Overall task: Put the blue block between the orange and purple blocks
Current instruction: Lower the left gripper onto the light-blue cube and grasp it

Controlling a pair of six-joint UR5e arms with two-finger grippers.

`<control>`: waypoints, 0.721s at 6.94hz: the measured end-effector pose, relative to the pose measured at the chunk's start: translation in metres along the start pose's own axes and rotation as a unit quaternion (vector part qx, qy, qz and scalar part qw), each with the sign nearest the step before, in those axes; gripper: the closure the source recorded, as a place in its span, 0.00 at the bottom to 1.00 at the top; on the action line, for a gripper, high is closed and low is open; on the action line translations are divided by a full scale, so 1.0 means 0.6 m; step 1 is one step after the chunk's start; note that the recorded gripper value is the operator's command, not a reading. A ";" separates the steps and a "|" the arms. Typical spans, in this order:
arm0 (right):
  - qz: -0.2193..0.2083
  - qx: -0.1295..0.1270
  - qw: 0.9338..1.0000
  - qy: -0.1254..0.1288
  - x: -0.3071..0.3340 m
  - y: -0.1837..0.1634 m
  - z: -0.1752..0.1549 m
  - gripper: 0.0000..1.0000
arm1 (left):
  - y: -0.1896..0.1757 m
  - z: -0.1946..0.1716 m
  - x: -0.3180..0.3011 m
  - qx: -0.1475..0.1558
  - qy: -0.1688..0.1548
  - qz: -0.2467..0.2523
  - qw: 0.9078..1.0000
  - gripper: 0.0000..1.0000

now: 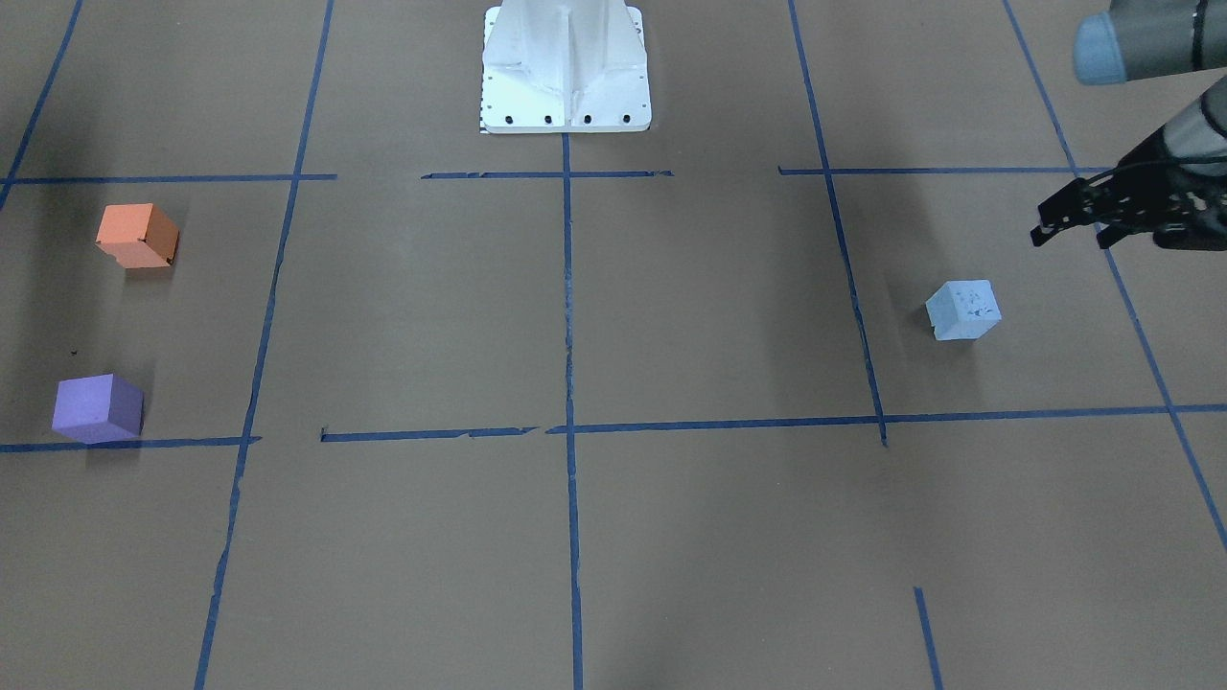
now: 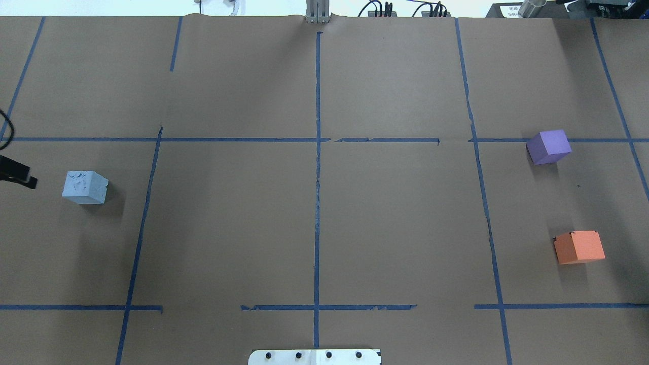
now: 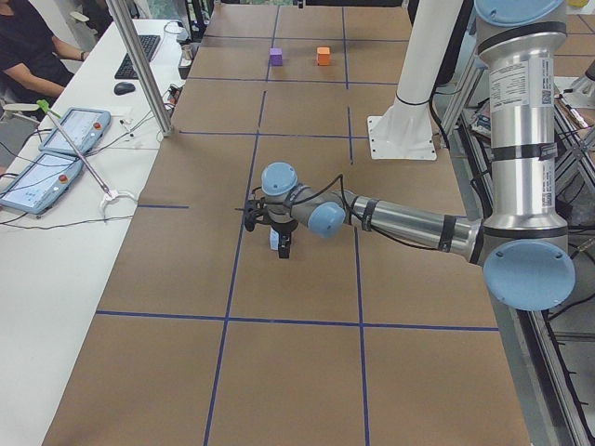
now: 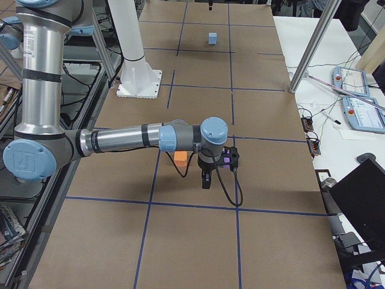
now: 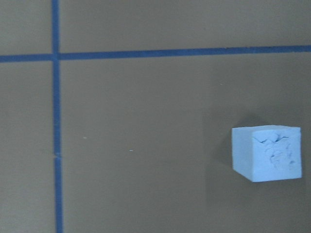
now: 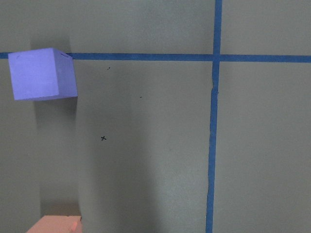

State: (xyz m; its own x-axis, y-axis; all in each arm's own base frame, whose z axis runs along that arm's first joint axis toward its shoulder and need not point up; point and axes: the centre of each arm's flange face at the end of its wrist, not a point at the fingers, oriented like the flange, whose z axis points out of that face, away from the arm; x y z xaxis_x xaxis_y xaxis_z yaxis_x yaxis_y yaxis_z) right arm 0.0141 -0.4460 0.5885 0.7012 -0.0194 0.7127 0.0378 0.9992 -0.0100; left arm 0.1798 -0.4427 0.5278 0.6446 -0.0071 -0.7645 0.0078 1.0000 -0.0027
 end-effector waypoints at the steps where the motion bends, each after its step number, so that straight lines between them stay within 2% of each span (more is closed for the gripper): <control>1: 0.000 0.000 1.000 0.000 0.000 0.000 0.000 0.00 | 0.001 0.047 0.070 0.009 -0.015 -0.004 1.000 0.00; 3: 0.000 0.000 1.000 0.000 0.000 0.000 0.000 0.00 | 0.005 0.096 0.106 0.011 -0.033 -0.005 0.999 0.00; 5: -0.003 0.000 1.000 0.000 -0.001 0.000 0.000 0.00 | -0.009 0.118 0.110 0.011 -0.040 -0.005 0.999 0.00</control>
State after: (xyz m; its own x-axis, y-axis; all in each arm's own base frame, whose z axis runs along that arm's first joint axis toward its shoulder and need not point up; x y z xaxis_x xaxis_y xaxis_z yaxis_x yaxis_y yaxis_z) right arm 0.0138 -0.4463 0.5883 0.7011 -0.0245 0.7126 0.0412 0.9991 -0.0062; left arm 0.2765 -0.4487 0.5227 0.7029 -0.0184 -0.7110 0.0303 0.9995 0.0040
